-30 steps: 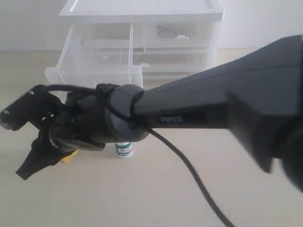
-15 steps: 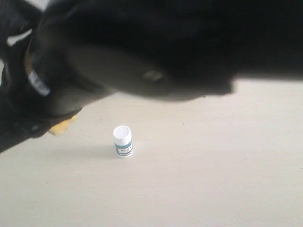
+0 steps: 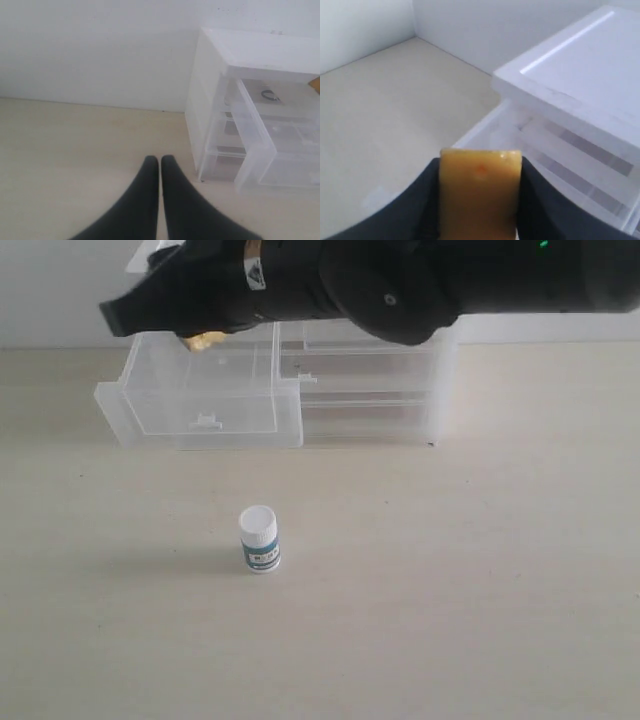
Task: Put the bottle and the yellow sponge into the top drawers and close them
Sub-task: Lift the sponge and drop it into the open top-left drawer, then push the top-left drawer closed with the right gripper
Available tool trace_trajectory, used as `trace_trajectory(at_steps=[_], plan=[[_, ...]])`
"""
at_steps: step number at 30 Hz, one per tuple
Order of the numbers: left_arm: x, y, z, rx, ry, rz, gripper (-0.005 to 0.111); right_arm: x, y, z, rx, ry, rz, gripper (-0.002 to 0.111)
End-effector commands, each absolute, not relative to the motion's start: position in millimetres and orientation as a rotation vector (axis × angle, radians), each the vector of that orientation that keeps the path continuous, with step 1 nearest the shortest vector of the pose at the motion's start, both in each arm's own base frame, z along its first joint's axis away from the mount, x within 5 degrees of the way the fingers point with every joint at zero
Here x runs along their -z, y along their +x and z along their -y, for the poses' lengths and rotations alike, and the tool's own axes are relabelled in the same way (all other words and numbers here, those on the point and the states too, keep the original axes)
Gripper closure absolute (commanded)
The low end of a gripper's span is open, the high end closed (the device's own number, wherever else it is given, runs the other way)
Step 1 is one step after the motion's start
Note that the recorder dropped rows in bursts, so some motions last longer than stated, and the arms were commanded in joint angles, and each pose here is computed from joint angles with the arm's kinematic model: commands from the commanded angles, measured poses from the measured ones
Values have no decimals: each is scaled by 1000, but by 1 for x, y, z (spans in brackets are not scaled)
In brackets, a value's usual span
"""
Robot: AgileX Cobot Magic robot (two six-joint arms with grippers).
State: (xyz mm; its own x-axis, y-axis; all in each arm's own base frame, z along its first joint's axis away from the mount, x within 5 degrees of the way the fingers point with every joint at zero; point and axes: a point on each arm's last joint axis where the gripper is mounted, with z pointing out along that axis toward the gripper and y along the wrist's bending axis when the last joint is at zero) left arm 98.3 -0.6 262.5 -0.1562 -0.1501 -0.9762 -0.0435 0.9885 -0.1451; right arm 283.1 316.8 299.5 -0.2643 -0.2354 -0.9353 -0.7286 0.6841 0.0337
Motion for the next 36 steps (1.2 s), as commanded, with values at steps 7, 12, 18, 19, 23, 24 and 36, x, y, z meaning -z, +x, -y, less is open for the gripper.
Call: trace_trajectory(at_steps=[7, 12, 18, 19, 23, 24, 36], plan=[[-261, 98, 2, 117, -140, -1730, 103, -291, 308, -323, -597, -677, -1854, 4], [-262, 98, 2, 112, -134, -1728, 103, -320, 294, -305, -505, -692, -1894, 38], [-262, 98, 6, 148, -105, -1720, 103, -341, 236, -284, -418, -846, -1929, 103], [-262, 98, 6, 148, -105, -1720, 103, -336, 227, -284, -428, -876, -1929, 103], [-263, 98, 6, 151, -102, -1719, 103, -301, 187, -291, -507, -1001, -1931, 103], [-263, 98, 6, 151, -102, -1719, 103, -288, 182, -295, -522, -1017, -1955, 103], [-261, 98, 6, 153, -102, -1724, 103, -235, 220, -323, -531, -1034, -1947, 103]])
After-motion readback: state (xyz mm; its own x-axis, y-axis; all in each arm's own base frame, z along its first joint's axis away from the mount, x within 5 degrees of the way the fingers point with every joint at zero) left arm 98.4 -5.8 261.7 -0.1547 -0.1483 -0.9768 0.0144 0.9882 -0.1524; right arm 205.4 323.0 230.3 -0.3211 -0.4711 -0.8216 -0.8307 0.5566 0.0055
